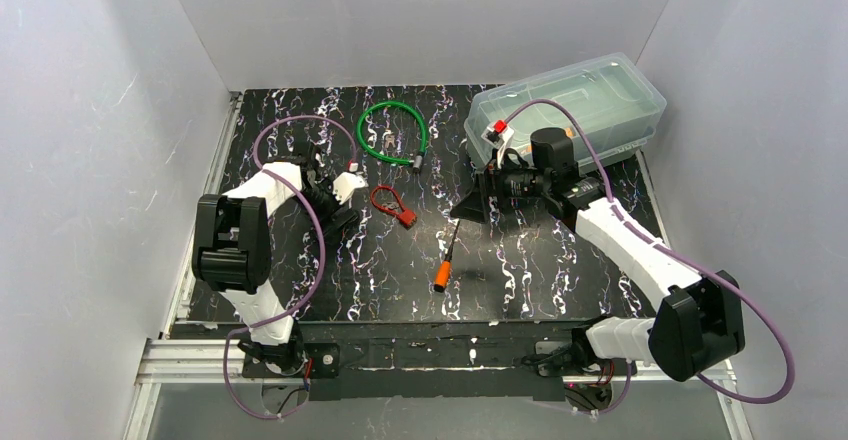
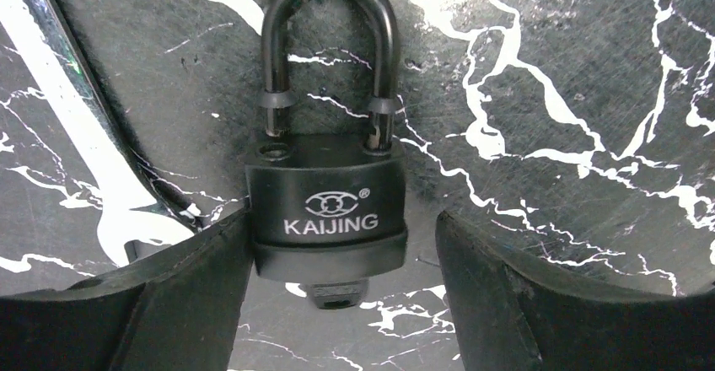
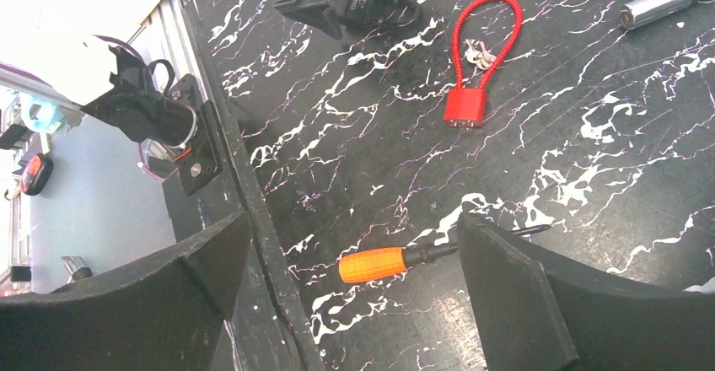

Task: Lock with the key
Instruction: Pick up the lock from the center of the board.

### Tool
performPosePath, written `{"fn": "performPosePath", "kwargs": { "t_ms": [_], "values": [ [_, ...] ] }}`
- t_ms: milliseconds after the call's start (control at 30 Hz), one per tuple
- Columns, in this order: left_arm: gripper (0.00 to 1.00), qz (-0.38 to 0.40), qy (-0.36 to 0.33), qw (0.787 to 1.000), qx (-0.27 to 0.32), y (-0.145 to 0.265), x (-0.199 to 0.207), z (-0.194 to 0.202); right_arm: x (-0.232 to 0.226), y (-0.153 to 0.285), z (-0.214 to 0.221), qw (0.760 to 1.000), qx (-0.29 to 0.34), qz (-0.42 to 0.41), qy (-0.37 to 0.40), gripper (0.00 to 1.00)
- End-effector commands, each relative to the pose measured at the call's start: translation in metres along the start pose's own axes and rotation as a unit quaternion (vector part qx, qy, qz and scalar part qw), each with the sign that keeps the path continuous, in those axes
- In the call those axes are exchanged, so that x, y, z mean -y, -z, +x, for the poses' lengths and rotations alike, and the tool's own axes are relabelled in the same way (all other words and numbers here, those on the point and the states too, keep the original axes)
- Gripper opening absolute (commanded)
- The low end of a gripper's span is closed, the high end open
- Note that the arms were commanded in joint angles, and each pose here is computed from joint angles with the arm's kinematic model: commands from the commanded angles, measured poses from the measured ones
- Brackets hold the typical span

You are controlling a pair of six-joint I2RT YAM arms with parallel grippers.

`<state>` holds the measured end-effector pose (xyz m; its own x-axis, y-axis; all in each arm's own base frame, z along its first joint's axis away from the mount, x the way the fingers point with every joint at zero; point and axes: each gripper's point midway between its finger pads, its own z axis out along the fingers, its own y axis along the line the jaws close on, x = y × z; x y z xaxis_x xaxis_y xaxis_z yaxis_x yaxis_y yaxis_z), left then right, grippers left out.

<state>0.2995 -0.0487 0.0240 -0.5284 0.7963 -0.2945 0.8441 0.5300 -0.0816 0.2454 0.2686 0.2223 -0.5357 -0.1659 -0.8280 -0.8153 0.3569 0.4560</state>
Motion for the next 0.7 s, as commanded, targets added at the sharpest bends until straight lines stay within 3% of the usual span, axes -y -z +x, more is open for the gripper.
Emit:
{"fn": "performPosePath", "kwargs": {
  "t_ms": [0,100,200,400,667],
  "values": [
    [0.74,0.035,-0.001,0.999,0.003,-0.008,0.018,0.005,-0.004,-0.002,-0.012,1.0,0.014,-0.015,0.011,1.0],
    [0.73,0.036,0.006,0.999,0.004,-0.012,0.021,0.007,-0.004,-0.002,-0.012,1.0,0.014,-0.014,0.01,1.0],
    [0.65,0.025,0.024,0.999,0.013,-0.012,0.021,0.005,-0.001,-0.002,-0.013,1.0,0.017,-0.006,0.005,1.0],
    [0.33,-0.008,0.102,0.994,0.046,-0.002,0.021,-0.007,0.013,-0.01,-0.026,0.998,0.046,0.025,-0.047,1.0],
    [0.06,-0.03,0.165,0.968,0.186,0.048,0.041,-0.048,0.012,-0.035,-0.066,0.988,0.096,0.022,-0.122,1.0]
  ]
}}
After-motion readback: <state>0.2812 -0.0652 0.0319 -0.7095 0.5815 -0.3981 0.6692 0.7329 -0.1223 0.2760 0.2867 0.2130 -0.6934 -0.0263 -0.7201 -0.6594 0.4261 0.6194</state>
